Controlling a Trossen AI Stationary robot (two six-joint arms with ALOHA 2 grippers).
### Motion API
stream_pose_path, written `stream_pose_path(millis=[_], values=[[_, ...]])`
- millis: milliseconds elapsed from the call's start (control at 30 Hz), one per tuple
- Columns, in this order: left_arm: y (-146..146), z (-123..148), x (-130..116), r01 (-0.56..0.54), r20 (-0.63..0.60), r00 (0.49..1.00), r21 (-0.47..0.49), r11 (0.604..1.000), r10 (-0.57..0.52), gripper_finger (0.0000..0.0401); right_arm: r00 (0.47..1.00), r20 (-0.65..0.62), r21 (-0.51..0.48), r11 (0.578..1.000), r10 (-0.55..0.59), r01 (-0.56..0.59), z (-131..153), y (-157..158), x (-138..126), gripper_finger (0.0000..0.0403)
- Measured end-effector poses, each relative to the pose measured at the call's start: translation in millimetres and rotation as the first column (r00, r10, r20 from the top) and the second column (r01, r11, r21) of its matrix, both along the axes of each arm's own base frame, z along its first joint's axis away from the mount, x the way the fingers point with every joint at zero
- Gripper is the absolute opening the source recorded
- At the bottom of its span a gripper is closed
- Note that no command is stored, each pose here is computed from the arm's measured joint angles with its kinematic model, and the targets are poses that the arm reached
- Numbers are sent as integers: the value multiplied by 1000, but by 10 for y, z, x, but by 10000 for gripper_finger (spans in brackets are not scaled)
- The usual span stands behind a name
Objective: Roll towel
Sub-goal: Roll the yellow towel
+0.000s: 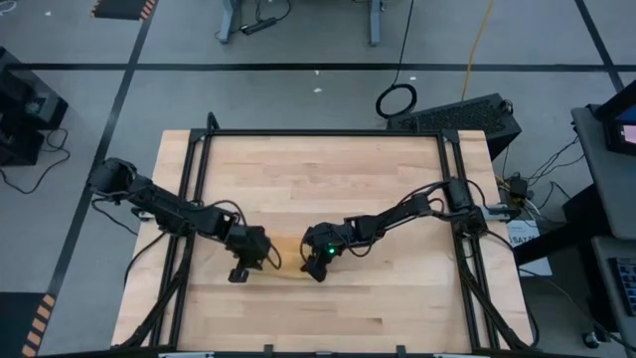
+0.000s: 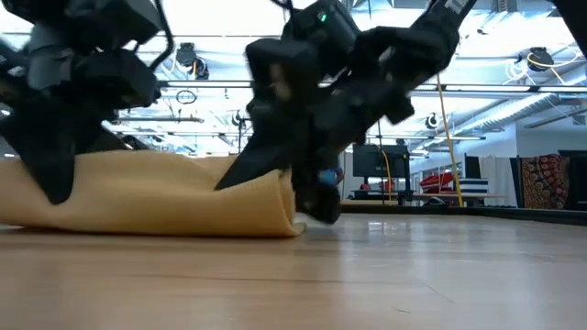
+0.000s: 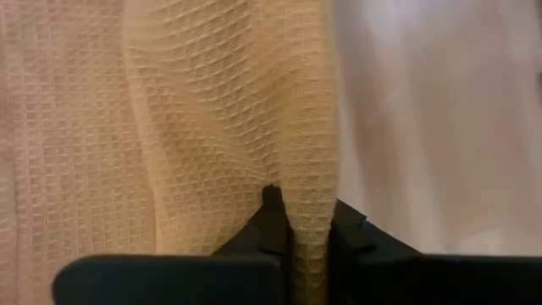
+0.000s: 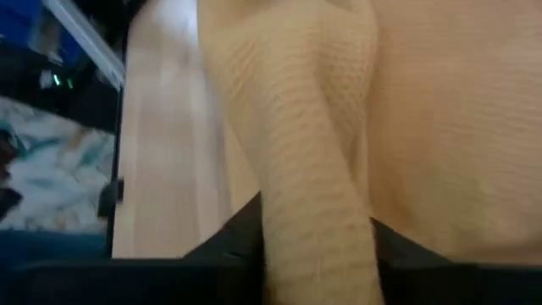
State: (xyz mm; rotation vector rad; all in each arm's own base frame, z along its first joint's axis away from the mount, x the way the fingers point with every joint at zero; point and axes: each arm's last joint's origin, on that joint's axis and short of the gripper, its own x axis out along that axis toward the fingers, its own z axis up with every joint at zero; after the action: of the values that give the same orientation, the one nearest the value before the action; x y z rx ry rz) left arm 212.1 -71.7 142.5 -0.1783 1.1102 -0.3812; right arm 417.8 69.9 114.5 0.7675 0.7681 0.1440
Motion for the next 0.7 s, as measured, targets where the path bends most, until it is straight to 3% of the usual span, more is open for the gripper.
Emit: stream_pose_path(millis=[333,567,700], values=[[278,38,71,1,-40,999,-276,961,-13,22,988,-17,-218,963,156,-156,716,83,-354,271],[536,72,90,-36,-58,998,-454,890,11,25,989,140,-436,900,41,24,1000,365,-444,316],[626,17,111,-29,-55,998,-484,874,3,26,981,182,-461,876,-63,142,898,520,-413,318]])
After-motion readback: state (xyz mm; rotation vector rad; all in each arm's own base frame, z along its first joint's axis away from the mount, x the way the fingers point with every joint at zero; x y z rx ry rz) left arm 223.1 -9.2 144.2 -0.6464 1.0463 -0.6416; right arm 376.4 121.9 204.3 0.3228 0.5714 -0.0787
